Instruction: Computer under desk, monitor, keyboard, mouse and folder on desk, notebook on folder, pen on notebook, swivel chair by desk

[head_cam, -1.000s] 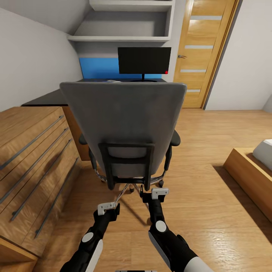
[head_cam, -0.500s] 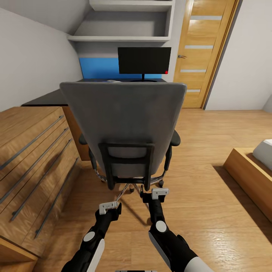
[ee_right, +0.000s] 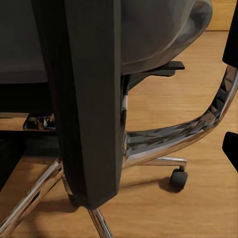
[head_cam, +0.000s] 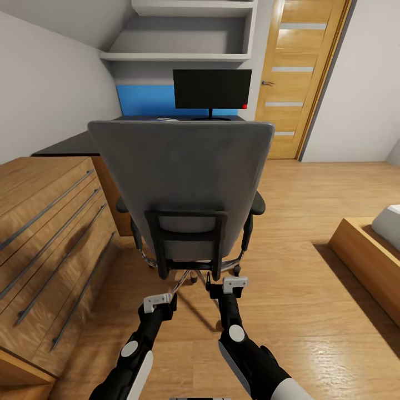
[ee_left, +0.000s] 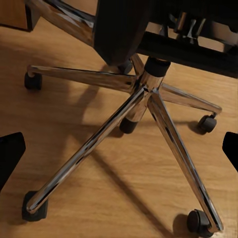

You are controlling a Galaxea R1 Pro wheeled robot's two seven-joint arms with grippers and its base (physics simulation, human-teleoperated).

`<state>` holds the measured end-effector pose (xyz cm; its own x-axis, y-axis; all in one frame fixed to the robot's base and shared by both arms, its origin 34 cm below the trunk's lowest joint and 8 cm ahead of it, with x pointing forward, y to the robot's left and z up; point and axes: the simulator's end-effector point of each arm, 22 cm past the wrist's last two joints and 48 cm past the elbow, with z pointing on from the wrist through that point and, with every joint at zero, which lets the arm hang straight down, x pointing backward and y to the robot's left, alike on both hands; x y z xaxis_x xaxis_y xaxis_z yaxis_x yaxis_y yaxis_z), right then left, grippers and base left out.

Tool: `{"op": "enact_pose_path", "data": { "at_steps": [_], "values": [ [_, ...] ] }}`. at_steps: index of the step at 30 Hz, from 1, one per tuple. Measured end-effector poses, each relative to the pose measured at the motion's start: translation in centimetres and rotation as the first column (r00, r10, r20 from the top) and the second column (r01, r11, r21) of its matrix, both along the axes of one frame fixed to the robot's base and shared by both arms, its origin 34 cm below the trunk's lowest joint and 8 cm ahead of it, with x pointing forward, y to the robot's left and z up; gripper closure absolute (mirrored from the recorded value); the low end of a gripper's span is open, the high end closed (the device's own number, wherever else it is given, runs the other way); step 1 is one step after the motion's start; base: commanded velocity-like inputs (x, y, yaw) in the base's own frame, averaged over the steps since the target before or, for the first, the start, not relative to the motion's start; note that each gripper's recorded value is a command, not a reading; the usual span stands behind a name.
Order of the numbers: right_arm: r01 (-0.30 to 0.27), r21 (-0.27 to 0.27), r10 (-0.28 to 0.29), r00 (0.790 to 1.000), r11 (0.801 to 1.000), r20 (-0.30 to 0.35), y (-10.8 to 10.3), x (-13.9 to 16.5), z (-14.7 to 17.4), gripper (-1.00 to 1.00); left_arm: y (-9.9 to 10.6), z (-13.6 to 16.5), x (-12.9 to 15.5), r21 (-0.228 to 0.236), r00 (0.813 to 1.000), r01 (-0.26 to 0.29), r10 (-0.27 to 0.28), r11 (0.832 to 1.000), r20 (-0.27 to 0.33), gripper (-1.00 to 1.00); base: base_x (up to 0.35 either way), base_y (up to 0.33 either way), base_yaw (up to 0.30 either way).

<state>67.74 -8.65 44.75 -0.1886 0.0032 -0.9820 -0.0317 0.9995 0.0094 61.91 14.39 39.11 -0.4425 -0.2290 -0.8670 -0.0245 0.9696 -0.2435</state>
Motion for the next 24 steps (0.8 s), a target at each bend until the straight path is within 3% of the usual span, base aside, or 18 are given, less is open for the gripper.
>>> {"op": "enact_pose_path", "data": {
  "at_steps": [13, 24],
  "values": [
    [0.000, 0.000, 0.000, 1.000, 1.000, -0.001, 0.0, 0.0, 0.0, -1.00, 0.1, 0.0, 0.0, 0.000, 1.000, -0.002, 0.002, 1.000, 0.003, -1.00, 0.148, 0.000, 0.000],
    [-0.001, -0.001, 0.001, 1.000, 1.000, -0.003, -0.1, -0.1, -0.1, -1.00, -0.1, -1.0, -0.5, 0.006, 1.000, 0.005, -0.004, 1.000, -0.021, -1.00, 0.035, 0.000, 0.000]
  ]
}}
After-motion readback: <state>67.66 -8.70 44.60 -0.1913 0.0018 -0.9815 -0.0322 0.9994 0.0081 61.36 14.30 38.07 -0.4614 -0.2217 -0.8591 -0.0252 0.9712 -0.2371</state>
